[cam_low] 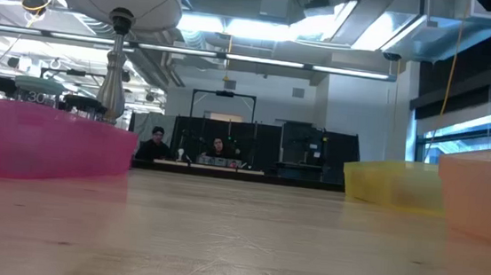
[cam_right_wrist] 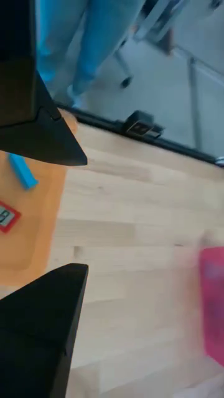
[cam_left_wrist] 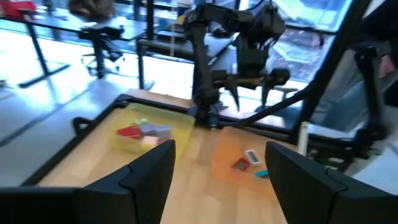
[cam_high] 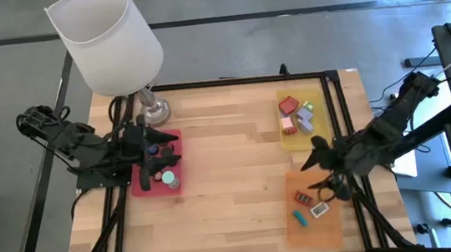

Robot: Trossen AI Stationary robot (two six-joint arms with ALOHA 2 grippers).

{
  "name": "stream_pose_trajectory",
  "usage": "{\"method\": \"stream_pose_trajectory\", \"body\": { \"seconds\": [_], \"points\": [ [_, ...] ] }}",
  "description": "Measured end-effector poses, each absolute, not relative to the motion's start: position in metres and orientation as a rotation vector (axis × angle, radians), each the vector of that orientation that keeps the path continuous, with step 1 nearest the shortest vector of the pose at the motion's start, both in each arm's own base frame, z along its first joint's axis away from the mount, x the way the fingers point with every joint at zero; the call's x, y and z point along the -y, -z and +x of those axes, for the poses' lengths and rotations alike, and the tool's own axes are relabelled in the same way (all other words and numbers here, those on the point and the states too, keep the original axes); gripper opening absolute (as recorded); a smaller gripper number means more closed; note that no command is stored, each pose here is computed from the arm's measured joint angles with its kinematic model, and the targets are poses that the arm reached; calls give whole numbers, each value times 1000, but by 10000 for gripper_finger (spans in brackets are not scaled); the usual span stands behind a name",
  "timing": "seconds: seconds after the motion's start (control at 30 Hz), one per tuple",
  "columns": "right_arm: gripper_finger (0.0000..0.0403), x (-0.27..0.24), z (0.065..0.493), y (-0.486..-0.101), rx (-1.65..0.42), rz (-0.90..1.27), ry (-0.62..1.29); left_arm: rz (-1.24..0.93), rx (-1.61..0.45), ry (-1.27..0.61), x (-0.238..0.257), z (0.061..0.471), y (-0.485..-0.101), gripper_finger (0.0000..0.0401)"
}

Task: Pick & Place Office items
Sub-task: Return to Home Position

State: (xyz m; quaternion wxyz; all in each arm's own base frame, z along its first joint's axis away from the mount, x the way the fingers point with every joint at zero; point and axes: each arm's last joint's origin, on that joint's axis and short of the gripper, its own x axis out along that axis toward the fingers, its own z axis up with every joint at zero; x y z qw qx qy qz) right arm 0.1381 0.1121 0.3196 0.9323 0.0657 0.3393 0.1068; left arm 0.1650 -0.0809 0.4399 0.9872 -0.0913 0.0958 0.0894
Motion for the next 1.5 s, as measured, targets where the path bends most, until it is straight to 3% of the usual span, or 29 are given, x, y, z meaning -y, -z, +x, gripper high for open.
{"method": "stream_pose_trajectory", "body": {
  "seconds": [0.63, 1.07, 1.5],
  "points": [
    [275, -68, 88, -282, -261, 235, -407, -311, -207, -220, 64, 134, -441, 246],
    [275, -40, 57, -275, -32, 292, -437, -303, -253, -255, 56, 123, -436, 246],
    [275, -37, 56, -246, 70, 313, -394, -272, -258, -280, 54, 121, -435, 246]
  ]
}}
